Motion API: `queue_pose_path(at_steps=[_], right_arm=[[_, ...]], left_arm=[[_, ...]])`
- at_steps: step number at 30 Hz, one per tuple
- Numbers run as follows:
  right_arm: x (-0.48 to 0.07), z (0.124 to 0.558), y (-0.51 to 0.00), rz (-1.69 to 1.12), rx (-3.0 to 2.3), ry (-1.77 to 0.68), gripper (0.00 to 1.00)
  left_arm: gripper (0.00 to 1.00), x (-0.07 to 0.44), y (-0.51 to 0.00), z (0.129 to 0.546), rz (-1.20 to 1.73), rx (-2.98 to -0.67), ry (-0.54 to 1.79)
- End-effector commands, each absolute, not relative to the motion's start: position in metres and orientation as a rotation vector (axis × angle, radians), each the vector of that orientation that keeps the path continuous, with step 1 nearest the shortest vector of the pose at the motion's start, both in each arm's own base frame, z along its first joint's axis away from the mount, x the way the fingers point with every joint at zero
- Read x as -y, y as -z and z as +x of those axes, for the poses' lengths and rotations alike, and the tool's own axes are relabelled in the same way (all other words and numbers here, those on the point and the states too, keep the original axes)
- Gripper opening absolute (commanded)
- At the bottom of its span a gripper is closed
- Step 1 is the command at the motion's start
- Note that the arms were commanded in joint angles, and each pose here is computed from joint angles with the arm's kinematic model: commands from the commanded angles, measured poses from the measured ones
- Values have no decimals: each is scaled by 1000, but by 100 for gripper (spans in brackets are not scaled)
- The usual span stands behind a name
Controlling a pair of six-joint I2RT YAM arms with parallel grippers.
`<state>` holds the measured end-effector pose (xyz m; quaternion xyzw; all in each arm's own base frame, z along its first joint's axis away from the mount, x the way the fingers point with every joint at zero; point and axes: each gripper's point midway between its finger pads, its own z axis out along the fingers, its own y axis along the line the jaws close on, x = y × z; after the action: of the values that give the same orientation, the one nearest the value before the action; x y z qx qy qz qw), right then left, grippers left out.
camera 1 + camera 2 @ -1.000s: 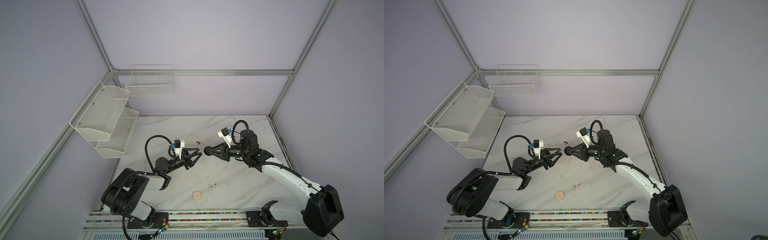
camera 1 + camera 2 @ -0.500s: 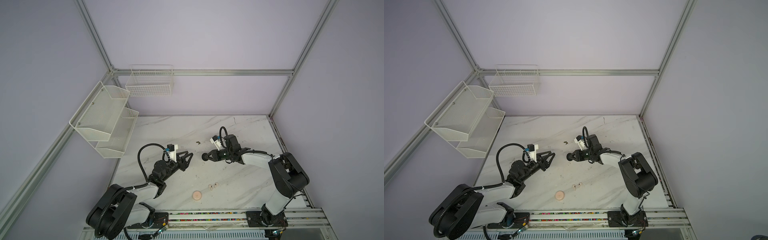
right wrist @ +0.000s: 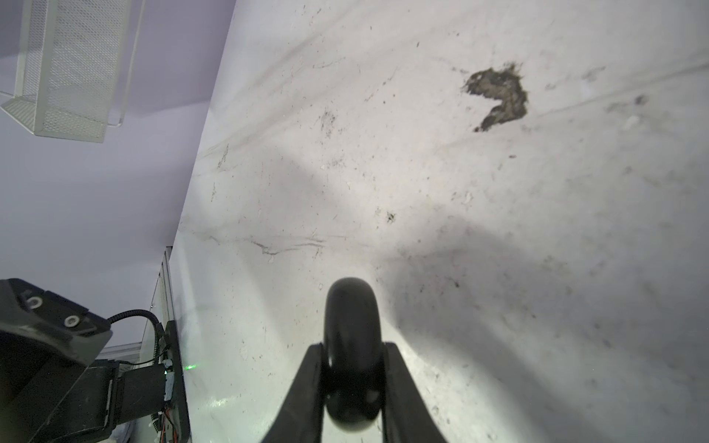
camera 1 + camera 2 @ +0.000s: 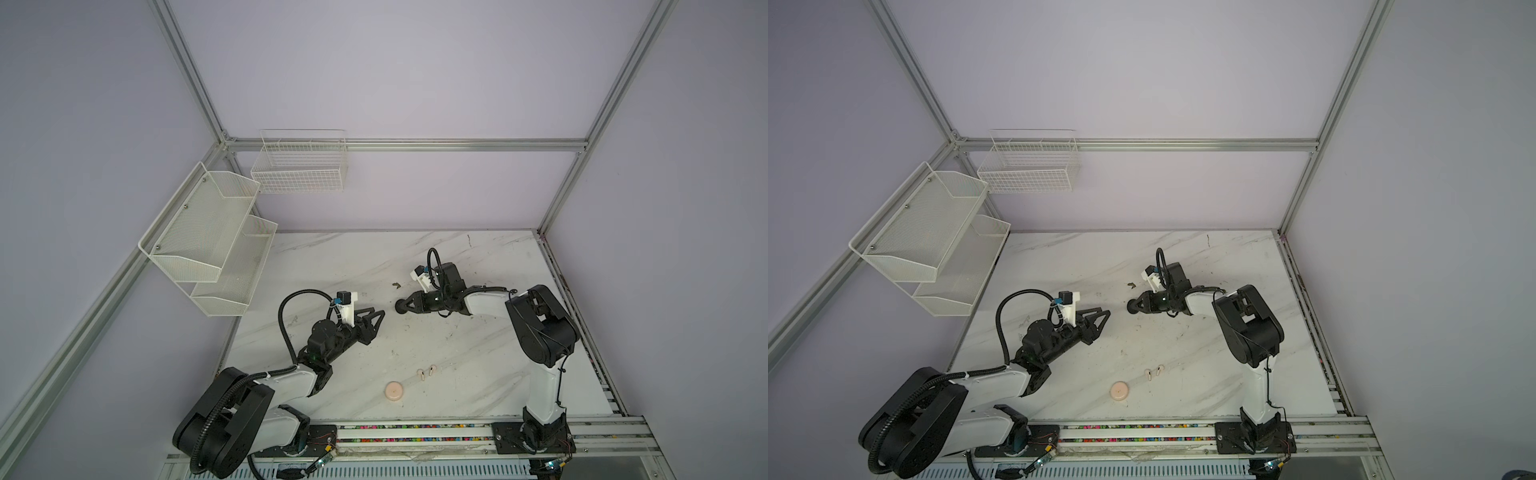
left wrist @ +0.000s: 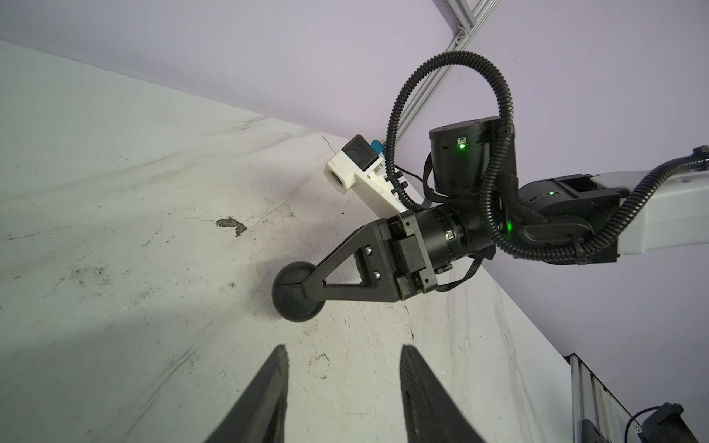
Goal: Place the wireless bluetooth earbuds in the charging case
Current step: 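Set the black case down with the right gripper while the left gripper draws back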
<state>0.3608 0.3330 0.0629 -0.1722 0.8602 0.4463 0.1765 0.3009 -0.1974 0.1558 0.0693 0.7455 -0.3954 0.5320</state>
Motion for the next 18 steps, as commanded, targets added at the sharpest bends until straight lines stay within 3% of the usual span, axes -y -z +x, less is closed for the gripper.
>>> queue_pose_path(at_steps=[1,18], right_arm=[[-339,357,-62,-527,-2435,-1306,21],[-336,351,-40,-558,-2538,-1277,33]], left_arm=[[47,201,-196,315,200,-1658,930],[47,196,-201,318,190,-1622,942]])
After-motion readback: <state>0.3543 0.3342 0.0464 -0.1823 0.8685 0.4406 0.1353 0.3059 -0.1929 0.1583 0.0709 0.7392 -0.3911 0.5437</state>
